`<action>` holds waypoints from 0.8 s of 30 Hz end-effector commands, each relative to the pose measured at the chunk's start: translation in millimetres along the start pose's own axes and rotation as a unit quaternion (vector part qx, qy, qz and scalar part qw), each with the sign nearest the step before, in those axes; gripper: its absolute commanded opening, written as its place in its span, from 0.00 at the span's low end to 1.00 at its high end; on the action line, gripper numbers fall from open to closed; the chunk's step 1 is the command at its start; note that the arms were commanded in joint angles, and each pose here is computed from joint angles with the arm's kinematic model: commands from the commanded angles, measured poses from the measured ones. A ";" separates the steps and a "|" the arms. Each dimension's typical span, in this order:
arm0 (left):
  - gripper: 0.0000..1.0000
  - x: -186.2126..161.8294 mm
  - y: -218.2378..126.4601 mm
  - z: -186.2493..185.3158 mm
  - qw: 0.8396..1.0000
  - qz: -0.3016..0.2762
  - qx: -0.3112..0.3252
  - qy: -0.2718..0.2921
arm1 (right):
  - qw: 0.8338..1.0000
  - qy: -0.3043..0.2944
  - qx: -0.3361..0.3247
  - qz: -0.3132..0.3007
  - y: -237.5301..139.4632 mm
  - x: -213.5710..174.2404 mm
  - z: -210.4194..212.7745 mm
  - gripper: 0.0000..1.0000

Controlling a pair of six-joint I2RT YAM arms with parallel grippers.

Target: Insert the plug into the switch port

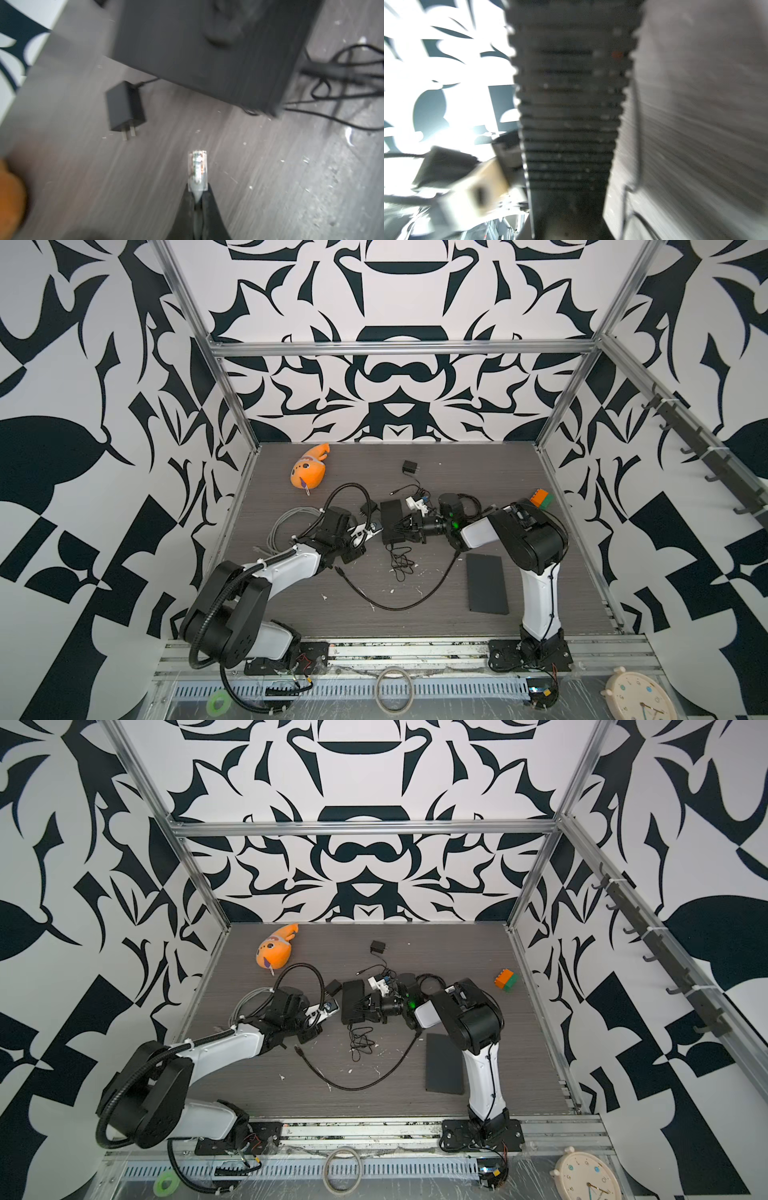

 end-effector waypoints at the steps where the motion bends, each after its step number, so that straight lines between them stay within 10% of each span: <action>1: 0.00 14.1 -1.5 3.5 0.998 -0.055 -0.008 0.021 | 0.995 -0.040 0.083 0.035 -5.8 -5.2 40.2 0.11; 24: 0.00 46.6 -13.7 38.3 0.987 -0.143 -0.027 0.069 | 0.993 -0.057 0.077 0.073 -4.9 -29.2 41.9 0.11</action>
Point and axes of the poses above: each gripper's point midway between its finger pads, its own y axis out along the fingers, its own z axis along the line the jaws close on, x = y × z, the point moved 4 cm from there along -y, back along the fingers, and after that the axes turned 11 degrees about y, right-handed, at the moved point
